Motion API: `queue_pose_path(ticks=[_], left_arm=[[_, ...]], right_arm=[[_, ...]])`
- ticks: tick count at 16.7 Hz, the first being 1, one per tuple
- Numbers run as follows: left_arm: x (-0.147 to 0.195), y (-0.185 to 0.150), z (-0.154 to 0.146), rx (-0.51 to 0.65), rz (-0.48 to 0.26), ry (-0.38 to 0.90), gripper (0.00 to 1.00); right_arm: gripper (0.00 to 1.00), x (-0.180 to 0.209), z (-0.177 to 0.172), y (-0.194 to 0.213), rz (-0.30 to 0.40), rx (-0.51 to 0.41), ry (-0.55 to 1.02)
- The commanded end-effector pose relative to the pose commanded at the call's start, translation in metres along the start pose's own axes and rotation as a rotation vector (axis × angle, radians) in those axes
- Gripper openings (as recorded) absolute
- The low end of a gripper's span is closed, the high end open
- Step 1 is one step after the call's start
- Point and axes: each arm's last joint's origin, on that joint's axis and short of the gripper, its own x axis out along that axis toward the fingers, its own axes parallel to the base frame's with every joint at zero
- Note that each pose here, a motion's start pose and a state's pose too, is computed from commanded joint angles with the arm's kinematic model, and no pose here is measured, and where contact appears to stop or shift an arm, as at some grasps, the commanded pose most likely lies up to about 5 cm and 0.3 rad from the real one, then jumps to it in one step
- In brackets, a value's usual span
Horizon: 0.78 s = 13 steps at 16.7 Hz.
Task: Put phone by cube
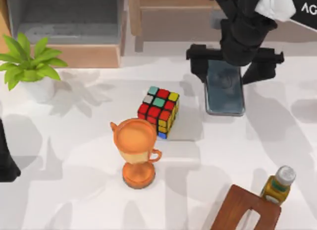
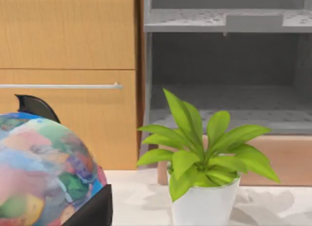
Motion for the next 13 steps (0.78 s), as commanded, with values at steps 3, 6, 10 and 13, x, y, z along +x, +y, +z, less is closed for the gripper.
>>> queue_pose_path(ticks=[3, 6, 10, 13], left_arm=[[0.000, 0.000, 0.000, 0.000, 0.000, 0.000, 1.00], [0.000, 0.000, 0.000, 0.000, 0.000, 0.000, 1.00], [0.000, 0.000, 0.000, 0.000, 0.000, 0.000, 1.00], [0.000, 0.000, 0.000, 0.000, 0.000, 0.000, 1.00]], right_arm=[[0.00, 0.031, -0.007, -0.004, -0.038, 0.001, 0.075], [0.00, 0.064, -0.017, -0.009, -0.081, 0.002, 0.160], [0.00, 0.066, -0.018, -0.009, -0.084, 0.002, 0.165], [0.08, 0.066, -0.018, -0.009, -0.084, 0.002, 0.165]])
